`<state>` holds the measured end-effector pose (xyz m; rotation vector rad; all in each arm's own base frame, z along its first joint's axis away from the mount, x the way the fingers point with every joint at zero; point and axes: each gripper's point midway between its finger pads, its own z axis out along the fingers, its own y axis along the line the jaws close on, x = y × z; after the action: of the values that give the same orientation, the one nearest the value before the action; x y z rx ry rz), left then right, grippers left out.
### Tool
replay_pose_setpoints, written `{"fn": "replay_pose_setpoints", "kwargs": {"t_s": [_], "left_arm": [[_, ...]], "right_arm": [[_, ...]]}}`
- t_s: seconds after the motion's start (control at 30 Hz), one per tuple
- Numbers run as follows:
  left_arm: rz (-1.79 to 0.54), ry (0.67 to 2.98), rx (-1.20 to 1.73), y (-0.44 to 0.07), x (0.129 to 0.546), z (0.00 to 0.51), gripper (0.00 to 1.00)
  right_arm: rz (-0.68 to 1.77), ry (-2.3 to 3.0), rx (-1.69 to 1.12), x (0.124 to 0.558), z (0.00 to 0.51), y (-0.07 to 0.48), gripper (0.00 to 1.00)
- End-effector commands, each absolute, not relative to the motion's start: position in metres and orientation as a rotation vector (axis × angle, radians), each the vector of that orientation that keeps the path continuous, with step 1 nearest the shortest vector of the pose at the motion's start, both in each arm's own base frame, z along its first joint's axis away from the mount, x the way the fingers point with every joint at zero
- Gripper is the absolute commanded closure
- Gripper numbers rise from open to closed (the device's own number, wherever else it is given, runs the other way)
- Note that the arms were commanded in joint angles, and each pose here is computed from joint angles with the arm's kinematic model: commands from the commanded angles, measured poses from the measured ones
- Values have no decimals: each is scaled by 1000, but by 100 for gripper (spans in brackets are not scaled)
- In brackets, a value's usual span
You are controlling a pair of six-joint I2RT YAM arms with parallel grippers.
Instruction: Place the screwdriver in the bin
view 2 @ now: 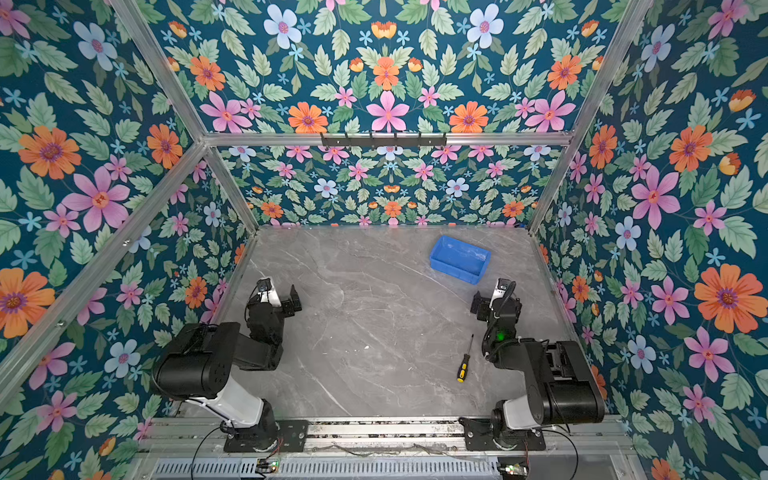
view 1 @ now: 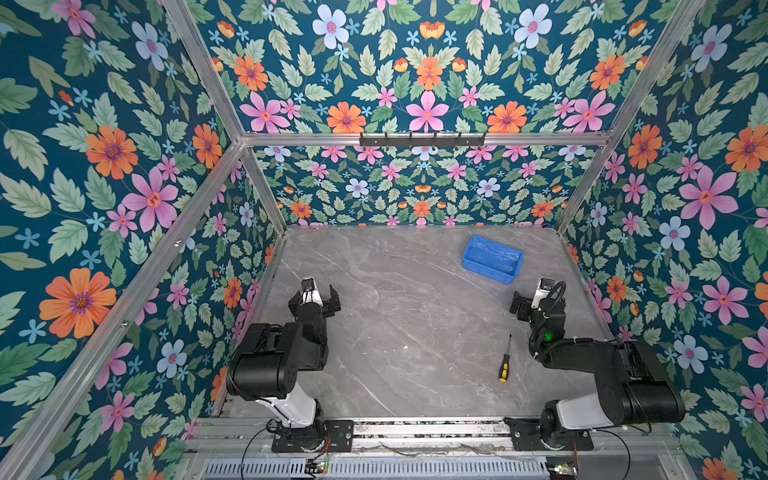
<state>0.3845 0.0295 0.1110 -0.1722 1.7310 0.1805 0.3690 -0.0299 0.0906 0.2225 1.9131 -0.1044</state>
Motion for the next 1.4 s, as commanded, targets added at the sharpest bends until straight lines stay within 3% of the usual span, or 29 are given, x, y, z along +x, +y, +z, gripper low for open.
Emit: {"fn": "replay_pose_setpoints", "kwargs": {"t_s": [0.0,0.77,1.17,1.37], "left_arm": [[185,1716,-166,30,385,115,0],[178,1705,-163,28,384,118,0],[87,1647,139,-30,371,164,0],[-66,1575,336,-86,356,186,0]], "right_arm": [[-101,1881,234,372,99,-31,1],[-98,1878,221,372,101,-29,1],[-38,1897,229,352,140,-21,1],[16,1965,296,334,149,-9,1]]}}
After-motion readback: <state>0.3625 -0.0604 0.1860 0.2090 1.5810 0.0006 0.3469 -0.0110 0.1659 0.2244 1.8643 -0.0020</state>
